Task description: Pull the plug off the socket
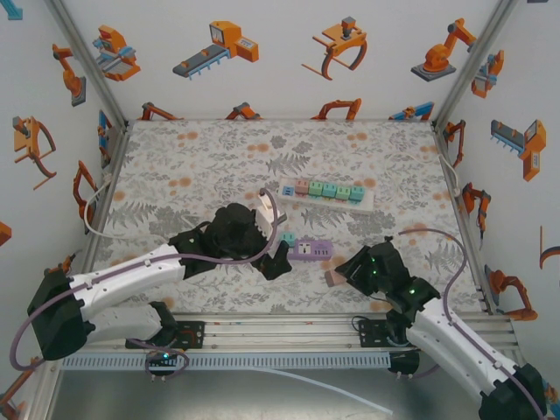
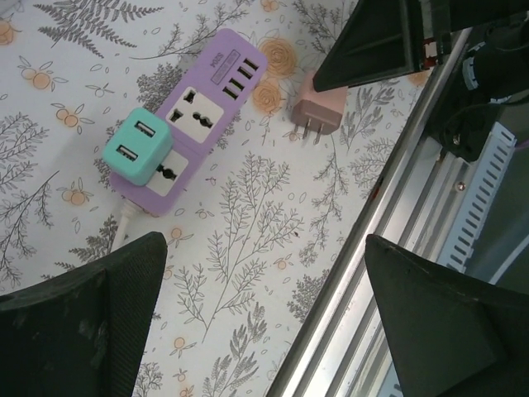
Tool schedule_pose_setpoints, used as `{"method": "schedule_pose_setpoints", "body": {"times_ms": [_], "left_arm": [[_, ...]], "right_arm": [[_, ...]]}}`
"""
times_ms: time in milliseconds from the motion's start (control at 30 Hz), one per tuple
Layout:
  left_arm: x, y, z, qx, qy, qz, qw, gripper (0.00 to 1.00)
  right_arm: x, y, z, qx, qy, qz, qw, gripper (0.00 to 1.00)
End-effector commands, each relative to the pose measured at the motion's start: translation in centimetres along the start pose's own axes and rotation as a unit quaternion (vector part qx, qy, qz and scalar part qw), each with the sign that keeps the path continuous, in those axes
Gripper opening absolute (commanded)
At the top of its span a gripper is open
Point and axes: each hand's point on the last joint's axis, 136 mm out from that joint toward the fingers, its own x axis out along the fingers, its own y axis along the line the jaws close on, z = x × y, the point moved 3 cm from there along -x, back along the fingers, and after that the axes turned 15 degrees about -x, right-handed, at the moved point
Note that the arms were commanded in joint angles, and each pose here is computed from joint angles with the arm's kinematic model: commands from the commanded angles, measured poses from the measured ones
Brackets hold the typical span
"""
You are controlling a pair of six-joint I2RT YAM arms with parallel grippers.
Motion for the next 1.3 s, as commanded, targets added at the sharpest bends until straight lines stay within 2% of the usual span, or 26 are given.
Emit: {"method": "schedule_pose_setpoints", "body": {"times_ms": [0, 100, 200, 267, 367, 467, 567, 633, 733, 800, 867, 1000, 1100, 1267], "left_arm": [[-0.8, 0.0, 1.0, -0.009, -0.038, 0.007, 0.999, 0.97], [-1.1, 0.6, 1.4, -0.024, -0.059, 0.026, 0.998, 0.97], [-1.4, 1.5, 1.6, -0.044, -0.074, 0.054, 0.995, 0.97], [-1.5, 2.1, 1.8, -0.063, -0.084, 0.076, 0.992, 0.97], [-1.6, 3.2, 1.9, -0.088, -0.098, 0.108, 0.985, 0.97], [-1.9, 4.1, 2.0, -0.118, -0.113, 0.129, 0.978, 0.97], [-2.2, 4.9, 2.0, -0.146, -0.131, 0.139, 0.971, 0.97], [-2.4, 5.6, 1.8, -0.168, -0.143, 0.146, 0.964, 0.97], [-2.8, 6.9, 1.5, -0.212, -0.162, 0.149, 0.952, 0.97], [-2.7, 8.0, 1.0, -0.243, -0.162, 0.155, 0.944, 0.97], [-2.5, 9.0, 0.3, -0.273, -0.150, 0.163, 0.936, 0.97], [-1.4, 9.6, -0.5, -0.301, -0.127, 0.158, 0.932, 0.97], [-0.5, 9.9, -1.0, -0.316, -0.115, 0.158, 0.928, 0.98], [1.0, 10.8, -2.3, -0.334, -0.087, 0.171, 0.923, 1.00]], "right_arm": [[-1.5, 1.0, 2.3, -0.041, -0.045, -0.014, 0.998, 0.52], [-2.4, 2.6, 4.3, -0.084, -0.083, -0.004, 0.993, 0.52], [-3.7, 4.5, 6.9, -0.161, -0.134, -0.001, 0.978, 0.50], [-4.6, 6.3, 8.6, -0.229, -0.172, 0.008, 0.958, 0.49], [-5.7, 9.3, 10.6, -0.343, -0.228, 0.033, 0.911, 0.48], [-6.9, 12.8, 11.6, -0.476, -0.277, 0.071, 0.832, 0.48], [-7.5, 15.9, 10.5, -0.612, -0.301, 0.127, 0.720, 0.49], [-7.5, 17.4, 9.1, -0.692, -0.292, 0.165, 0.639, 0.51], [-6.9, 18.9, 8.0, -0.749, -0.247, 0.207, 0.579, 0.53], [-6.3, 19.4, 6.8, -0.773, -0.204, 0.245, 0.549, 0.53], [-5.6, 20.2, 6.3, -0.777, -0.177, 0.282, 0.535, 0.53], [-4.4, 21.5, 5.2, -0.770, -0.154, 0.352, 0.510, 0.54], [-2.9, 22.0, 4.6, -0.762, -0.126, 0.387, 0.503, 0.54], [0.7, 21.7, 3.3, -0.773, -0.074, 0.393, 0.492, 0.54]]}}
